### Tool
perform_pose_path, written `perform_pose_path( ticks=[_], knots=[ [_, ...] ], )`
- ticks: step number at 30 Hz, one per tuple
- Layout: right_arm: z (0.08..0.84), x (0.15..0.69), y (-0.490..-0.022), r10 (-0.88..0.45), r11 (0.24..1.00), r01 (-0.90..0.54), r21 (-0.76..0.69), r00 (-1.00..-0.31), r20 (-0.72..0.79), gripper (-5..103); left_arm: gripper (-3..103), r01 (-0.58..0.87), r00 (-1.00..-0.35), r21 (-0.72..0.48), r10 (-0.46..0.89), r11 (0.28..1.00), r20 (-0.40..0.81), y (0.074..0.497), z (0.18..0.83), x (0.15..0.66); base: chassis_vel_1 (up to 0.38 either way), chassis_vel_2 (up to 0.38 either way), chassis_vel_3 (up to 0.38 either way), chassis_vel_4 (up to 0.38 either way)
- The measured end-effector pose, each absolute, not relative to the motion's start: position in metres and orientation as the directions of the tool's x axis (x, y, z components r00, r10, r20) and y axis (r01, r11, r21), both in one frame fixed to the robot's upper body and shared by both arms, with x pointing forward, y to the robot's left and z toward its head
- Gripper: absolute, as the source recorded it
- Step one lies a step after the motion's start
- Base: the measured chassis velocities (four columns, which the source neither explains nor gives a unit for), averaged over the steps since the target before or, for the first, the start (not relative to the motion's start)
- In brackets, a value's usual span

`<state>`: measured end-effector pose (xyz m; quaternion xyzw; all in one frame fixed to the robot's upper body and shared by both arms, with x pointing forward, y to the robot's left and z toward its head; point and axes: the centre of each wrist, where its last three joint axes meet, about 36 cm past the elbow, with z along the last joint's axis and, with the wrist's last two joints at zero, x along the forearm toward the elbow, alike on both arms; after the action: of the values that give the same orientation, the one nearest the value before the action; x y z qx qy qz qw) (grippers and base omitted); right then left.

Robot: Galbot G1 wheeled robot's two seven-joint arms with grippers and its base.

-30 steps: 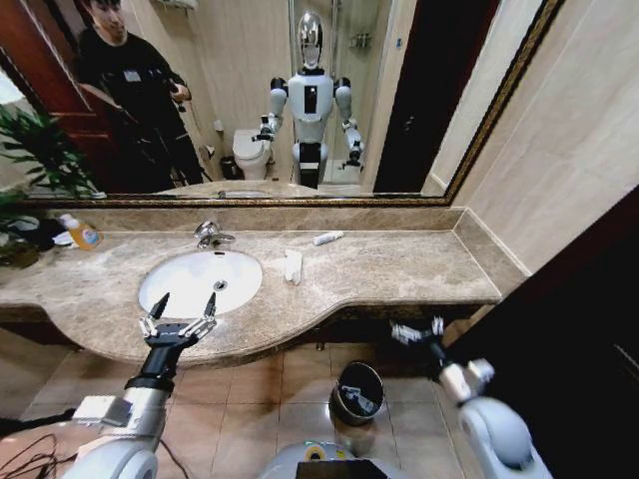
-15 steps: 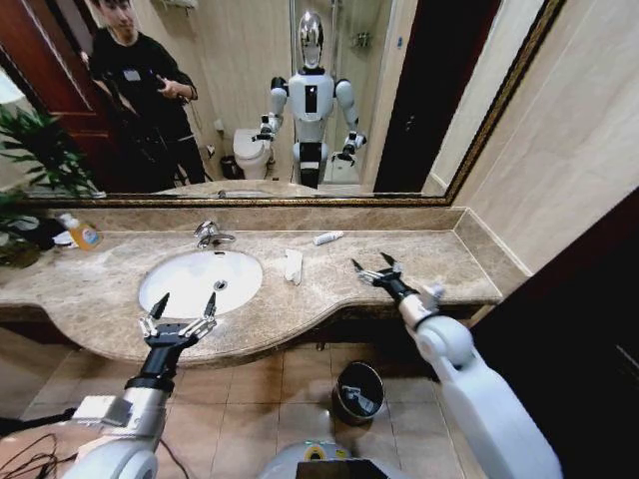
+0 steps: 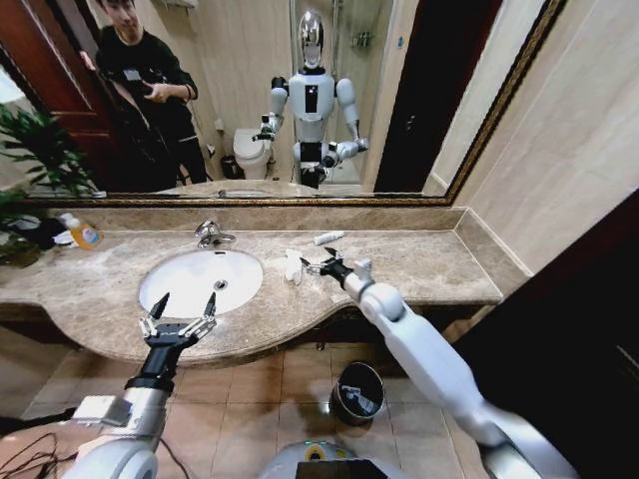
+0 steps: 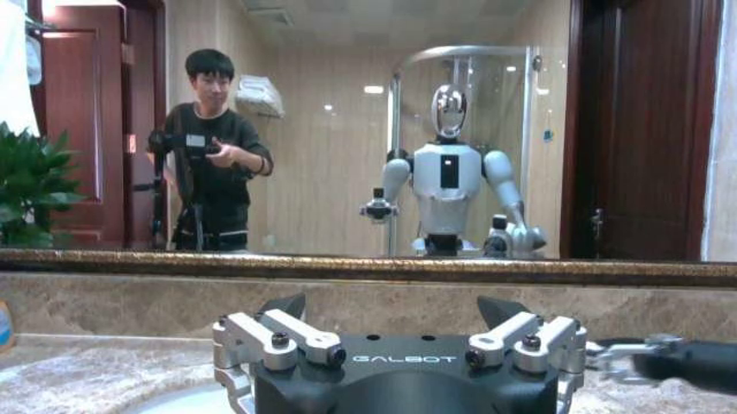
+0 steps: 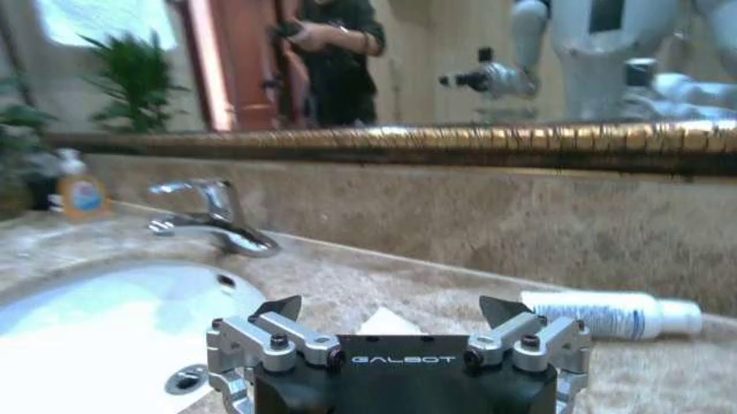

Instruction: Pick up the trash from the sink and place it in the trash bin.

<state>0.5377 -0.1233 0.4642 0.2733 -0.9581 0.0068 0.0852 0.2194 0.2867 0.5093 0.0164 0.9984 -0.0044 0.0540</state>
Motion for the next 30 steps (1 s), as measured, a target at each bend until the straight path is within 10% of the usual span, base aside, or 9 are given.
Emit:
perform_pose_path(
  ticks=[24,30],
  knots=[
    [0.433,0.539,-0.054,-0.416,0.905,-0.419,0.076,-0.831,0.369,101,100,0.033,-0.994,-0.007,0.032,0.999,-0.108,0.287,0.509,0.219,0.0,0.0,0.0,0.0],
    [0.43,0.545,-0.067,-0.414,0.906,-0.415,0.08,-0.834,0.363,76,100,0.033,-0.994,-0.007,0.032,0.999,-0.108,0.287,0.509,0.219,0.0,0.0,0.0,0.0]
  ],
)
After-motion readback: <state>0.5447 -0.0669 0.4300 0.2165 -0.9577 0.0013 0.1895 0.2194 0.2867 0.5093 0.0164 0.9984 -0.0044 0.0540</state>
